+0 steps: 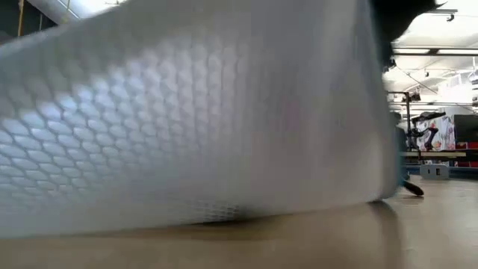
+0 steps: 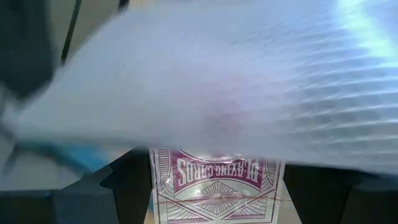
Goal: Unpack backpack
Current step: Put the playing card into the transparent zip bag
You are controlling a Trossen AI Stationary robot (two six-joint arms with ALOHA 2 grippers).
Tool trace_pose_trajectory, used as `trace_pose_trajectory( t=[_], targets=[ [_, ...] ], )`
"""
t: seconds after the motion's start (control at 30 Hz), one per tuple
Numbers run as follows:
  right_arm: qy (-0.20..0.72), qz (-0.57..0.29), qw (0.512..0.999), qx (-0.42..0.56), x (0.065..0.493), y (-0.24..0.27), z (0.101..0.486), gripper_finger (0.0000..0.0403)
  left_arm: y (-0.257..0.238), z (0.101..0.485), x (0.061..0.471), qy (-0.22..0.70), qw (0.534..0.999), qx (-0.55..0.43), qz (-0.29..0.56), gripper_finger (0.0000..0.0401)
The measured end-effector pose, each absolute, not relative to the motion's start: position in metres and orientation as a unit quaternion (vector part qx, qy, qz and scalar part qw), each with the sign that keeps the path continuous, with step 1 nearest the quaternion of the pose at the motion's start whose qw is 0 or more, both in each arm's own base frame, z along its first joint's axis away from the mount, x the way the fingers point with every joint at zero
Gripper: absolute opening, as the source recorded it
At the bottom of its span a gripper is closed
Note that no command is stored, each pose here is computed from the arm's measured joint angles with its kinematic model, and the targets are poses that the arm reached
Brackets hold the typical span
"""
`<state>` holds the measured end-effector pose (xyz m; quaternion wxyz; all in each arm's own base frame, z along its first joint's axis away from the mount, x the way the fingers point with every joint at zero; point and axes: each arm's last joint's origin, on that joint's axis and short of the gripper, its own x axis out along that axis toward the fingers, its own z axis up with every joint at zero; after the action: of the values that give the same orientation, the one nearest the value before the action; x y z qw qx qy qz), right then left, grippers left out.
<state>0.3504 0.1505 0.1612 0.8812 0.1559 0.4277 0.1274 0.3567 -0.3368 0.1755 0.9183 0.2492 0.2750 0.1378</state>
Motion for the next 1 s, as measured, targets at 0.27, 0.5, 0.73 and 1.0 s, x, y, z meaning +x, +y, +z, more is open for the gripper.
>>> trace_pose_trajectory(
  t=[0.27,0.5,0.73,1.0],
  targets=[
    [0.341,0.069,0.924,0.16,0.369,0.14,0.163,0.0336,-0.336,0.175,0.357,0.282,0.918,0.246,0.133,0.0],
    [0.328,0.071,0.929,0.153,0.37,0.141,0.164,0.0364,-0.335,0.173,0.355,0.29,0.915,0.246,0.133,0.0],
    [0.338,0.103,0.927,0.123,0.357,0.16,0.173,0.0345,-0.332,0.169,0.345,0.314,0.904,0.252,0.144,0.0],
    [0.423,0.114,0.894,0.095,0.33,0.184,0.163,0.0345,-0.337,0.167,0.334,0.334,0.894,0.271,0.127,0.0]
  ],
)
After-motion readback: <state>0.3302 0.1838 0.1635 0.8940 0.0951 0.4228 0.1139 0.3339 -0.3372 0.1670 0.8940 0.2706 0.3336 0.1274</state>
